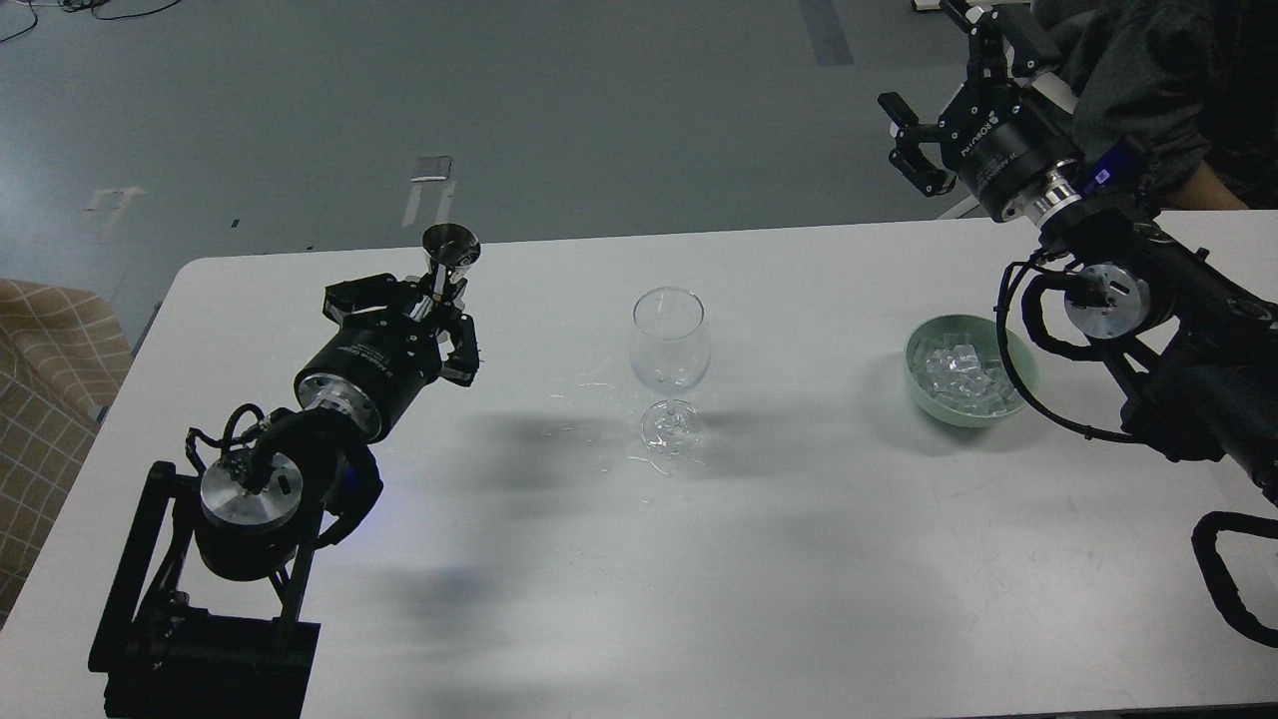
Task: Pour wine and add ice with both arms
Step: 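Lift the jigger with the left gripper toward the wine glass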
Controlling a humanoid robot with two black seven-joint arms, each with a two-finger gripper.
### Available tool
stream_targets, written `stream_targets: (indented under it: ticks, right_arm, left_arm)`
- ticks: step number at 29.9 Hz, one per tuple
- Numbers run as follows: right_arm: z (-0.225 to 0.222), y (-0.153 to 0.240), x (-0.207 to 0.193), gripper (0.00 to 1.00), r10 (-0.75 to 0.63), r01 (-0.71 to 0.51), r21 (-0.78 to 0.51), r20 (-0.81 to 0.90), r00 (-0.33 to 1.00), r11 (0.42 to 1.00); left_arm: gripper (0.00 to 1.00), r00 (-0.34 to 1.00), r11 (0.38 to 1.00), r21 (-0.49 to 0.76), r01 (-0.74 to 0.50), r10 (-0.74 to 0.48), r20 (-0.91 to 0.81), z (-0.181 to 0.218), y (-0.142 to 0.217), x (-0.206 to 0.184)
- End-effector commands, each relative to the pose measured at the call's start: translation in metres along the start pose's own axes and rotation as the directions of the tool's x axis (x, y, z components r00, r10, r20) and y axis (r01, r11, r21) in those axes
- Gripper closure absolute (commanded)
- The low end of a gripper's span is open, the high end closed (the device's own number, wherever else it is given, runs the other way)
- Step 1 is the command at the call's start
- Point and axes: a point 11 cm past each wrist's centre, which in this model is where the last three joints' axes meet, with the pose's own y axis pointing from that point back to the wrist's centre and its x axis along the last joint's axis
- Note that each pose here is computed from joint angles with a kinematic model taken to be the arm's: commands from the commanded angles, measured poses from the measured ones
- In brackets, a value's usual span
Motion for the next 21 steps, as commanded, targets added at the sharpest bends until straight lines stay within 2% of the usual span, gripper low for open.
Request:
stream_targets:
  ticks: [1, 21]
  right_arm:
    - [0.002, 0.003, 0.002, 0.0, 0.005, -0.005, -0.005, 0.0, 1.0, 1.0]
    - [0.009, 0.007, -0.001, 0.0, 0.006, -0.006, -0.013, 0.009, 1.0, 1.0]
  left_arm:
    - [0.99, 1.0, 1.0, 0.022, 0.004, -0.004, 0.016, -0.008, -0.001, -0.004]
    - [1.0, 0.995, 0.996, 0.087, -0.016, 0.007, 0.103, -0.039, -0.003, -0.015]
